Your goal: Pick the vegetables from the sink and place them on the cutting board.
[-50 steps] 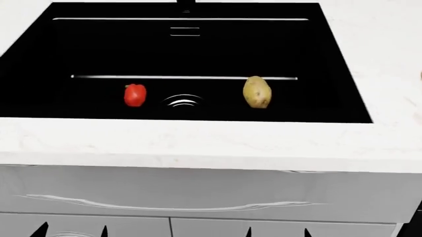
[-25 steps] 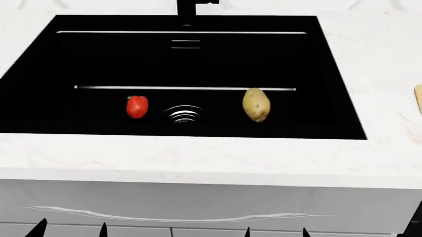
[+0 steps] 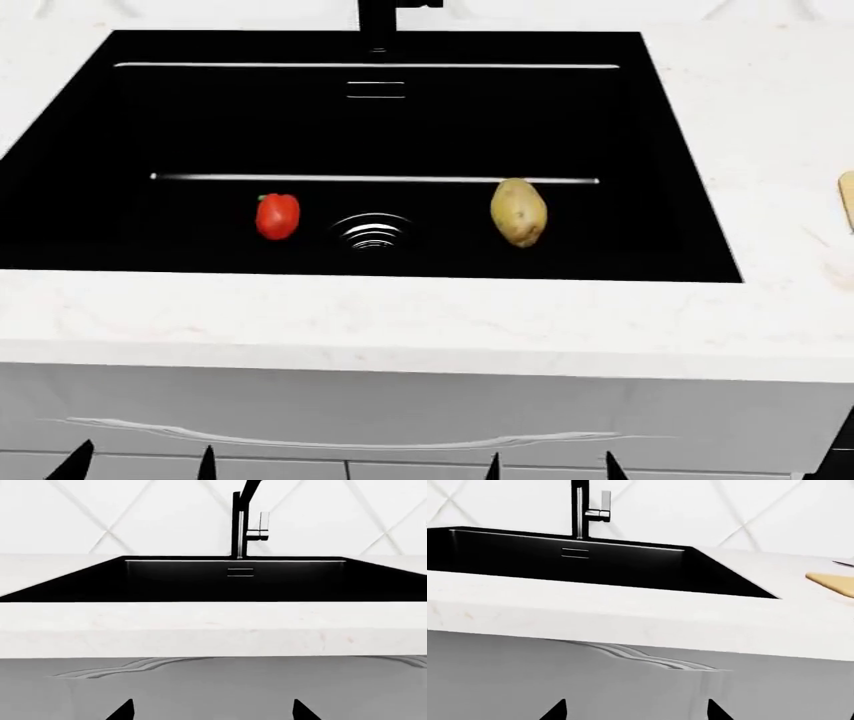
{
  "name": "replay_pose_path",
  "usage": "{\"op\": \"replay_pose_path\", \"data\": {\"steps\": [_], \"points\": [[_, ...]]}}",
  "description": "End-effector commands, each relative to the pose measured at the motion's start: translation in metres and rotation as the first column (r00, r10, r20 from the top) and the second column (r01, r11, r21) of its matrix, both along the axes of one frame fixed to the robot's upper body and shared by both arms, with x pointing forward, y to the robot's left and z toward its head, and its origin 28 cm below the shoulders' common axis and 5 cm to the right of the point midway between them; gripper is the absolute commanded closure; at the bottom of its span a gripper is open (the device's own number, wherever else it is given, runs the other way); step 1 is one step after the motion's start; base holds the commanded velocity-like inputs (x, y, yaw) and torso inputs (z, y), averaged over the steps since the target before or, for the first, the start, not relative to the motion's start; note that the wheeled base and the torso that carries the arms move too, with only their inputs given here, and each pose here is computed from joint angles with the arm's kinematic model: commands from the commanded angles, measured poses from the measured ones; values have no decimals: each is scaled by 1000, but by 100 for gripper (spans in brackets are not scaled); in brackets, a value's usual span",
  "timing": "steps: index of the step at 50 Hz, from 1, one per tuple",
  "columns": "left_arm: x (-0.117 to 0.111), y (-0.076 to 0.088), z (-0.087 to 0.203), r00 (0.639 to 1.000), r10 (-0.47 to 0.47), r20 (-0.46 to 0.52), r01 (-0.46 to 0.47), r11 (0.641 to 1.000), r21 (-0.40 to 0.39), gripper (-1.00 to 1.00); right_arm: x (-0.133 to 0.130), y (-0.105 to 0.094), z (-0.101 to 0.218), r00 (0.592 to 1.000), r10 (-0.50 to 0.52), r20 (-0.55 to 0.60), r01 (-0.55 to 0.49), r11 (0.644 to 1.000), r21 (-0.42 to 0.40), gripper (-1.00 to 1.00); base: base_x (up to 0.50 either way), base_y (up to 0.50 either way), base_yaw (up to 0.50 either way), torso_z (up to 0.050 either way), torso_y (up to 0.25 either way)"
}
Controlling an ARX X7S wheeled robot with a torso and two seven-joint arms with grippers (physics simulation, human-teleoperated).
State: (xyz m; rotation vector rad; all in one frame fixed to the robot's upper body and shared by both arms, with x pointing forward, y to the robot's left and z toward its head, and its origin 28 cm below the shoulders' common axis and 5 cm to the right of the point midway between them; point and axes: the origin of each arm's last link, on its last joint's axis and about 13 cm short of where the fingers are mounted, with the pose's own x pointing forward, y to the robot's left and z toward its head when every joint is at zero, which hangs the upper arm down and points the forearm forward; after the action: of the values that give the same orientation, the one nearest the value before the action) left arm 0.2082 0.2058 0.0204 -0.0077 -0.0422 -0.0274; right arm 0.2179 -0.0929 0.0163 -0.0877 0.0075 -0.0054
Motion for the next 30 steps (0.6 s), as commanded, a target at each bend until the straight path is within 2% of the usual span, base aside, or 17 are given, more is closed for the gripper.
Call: {"op": "replay_pose_path", "data": {"steps": [1, 2, 3, 4, 5, 6, 11, 15, 20, 22, 23, 24, 25, 26, 27, 28, 30], "points": [[3, -3, 23, 1000, -13, -13, 12, 1000, -27, -100, 15, 2, 26, 999, -6, 44, 8, 999, -44, -100, 0, 0, 0, 0, 0], [17, -8, 49, 1000, -3, 28, 3, 1000, -13, -100, 28, -1, 57, 997, 0, 74, 3, 999, -38, -100, 0, 0, 0, 0, 0], [17, -8, 49, 1000, -3, 27, 3, 1000, -13, -100, 28, -1, 58, 997, 0, 71, 3, 999, -38, -100, 0, 0, 0, 0, 0], [21, -8, 69, 998, -10, 61, 12, 1000, -19, -100, 42, -4, 83, 995, 1, 98, 3, 999, -44, -100, 0, 0, 0, 0, 0], [23, -9, 80, 998, -42, 56, 45, 998, -50, -100, 46, -5, 90, 994, 1, 107, 4, 999, -44, -100, 0, 0, 0, 0, 0], [28, -11, 90, 998, -45, 50, 48, 998, -47, -100, 50, -6, 98, 994, 7, 111, -5, 1000, -20, -100, 0, 0, 0, 0, 0], [34, -13, 130, 995, -70, 74, 75, 995, -70, -100, 62, -15, 139, 986, 9, 167, -4, 1000, -29, -100, 0, 0, 0, 0, 0], [55, -11, 155, 992, -106, 66, 111, 991, -79, -100, 78, -26, 175, 984, 34, 174, -29, 999, -31, -100, 0, 0, 0, 0, 0], [89, -12, 174, 992, -122, 11, 122, 990, -69, -100, 104, -36, 190, 992, 45, 114, -45, 999, -6, -100, 0, 0, 0, 0, 0], [104, -13, 184, 990, -142, 2, 142, 989, -48, -100, 118, -40, 197, 997, 49, 63, -47, 998, -38, -100, 0, 0, 0, 0, 0], [112, -13, 188, 990, -144, -5, 143, 988, -54, -100, 125, -42, 200, 997, 44, 61, -42, 999, -24, -100, 0, 0, 0, 0, 0], [127, -14, 190, 990, -133, -38, 128, 986, -107, -100, 134, -44, 204, 998, 43, 42, -42, 999, -27, -100, 0, 0, 0, 0, 0], [137, -13, 191, 991, -126, -51, 118, 984, -137, -100, 144, -46, 207, 999, 29, 19, -28, 997, -67, -100, 0, 0, 0, 0, 0], [139, -12, 192, 992, -116, -57, 107, 984, -143, -100, 146, -47, 208, 999, 33, 27, -32, 998, -52, -100, 0, 0, 0, 0, 0], [147, -13, 195, 992, -114, -51, 108, 989, -104, -100, 151, -47, 212, 999, 40, 25, -39, 998, -44, -100, 0, 0, 0, 0, 0], [150, -12, 199, 991, -123, -60, 117, 988, -97, -100, 156, -47, 215, 997, 69, 17, -69, 997, 19, -100, 0, 0, 0, 0, 0], [157, -14, 205, 990, -125, -67, 118, 989, -92, -100, 163, -49, 216, 997, 75, -7, -75, 997, 5, -100, 0, 0, 0, 0, 0]]}}
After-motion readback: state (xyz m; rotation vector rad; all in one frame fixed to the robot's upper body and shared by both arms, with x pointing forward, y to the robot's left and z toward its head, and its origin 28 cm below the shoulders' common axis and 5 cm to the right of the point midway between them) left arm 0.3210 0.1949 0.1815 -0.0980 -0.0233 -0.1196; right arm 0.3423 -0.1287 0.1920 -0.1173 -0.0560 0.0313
